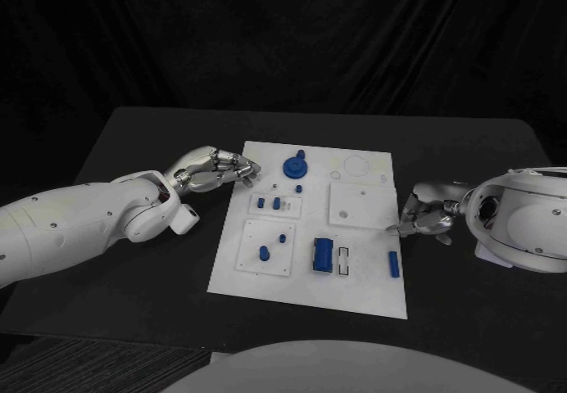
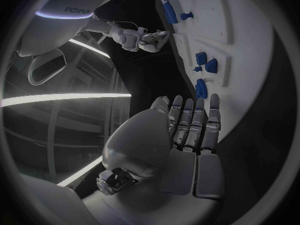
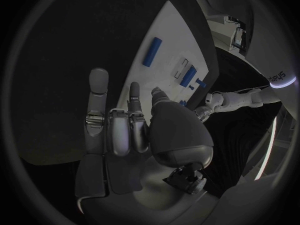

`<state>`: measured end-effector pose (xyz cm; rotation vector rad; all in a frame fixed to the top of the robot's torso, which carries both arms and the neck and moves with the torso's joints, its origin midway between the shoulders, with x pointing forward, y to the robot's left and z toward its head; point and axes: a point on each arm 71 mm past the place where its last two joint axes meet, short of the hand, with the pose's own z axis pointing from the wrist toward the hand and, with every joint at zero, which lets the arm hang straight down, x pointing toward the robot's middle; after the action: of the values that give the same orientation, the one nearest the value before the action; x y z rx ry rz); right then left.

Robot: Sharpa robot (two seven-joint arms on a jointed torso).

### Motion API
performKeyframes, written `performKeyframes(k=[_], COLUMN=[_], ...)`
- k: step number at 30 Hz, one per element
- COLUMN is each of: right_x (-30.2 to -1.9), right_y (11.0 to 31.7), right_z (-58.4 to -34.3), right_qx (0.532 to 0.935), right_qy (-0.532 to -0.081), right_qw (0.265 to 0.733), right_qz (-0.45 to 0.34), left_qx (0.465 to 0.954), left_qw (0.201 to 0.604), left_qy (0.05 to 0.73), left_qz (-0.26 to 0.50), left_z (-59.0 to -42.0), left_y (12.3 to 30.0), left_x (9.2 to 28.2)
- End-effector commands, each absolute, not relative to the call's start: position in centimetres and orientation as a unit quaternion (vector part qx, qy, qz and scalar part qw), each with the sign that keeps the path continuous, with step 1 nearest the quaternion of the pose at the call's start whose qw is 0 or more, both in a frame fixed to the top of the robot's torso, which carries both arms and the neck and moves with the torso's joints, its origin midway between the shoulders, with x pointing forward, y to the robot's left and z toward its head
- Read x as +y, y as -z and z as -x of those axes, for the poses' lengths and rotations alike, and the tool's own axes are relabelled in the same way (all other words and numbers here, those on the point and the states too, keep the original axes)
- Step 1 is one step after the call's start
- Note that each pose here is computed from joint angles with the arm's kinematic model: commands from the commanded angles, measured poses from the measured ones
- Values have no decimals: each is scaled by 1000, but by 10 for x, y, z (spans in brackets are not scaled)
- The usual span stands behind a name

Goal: Assemble the parts on the task board

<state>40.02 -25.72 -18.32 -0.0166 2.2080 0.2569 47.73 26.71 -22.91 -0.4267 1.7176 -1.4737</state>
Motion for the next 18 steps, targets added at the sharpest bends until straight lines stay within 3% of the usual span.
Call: performKeyframes(k=[1,18], right_x=[-265,-256], right_y=[187,193], right_z=[-397,-392], right_qx=[908,916], right_qy=[-54,-71], right_qw=[416,394], right_qz=[23,13], left_qx=[678,678], left_qw=[405,402], left_qy=[590,591], left_qz=[169,168], left_z=[-477,-478], left_y=[229,229], left_x=[265,263])
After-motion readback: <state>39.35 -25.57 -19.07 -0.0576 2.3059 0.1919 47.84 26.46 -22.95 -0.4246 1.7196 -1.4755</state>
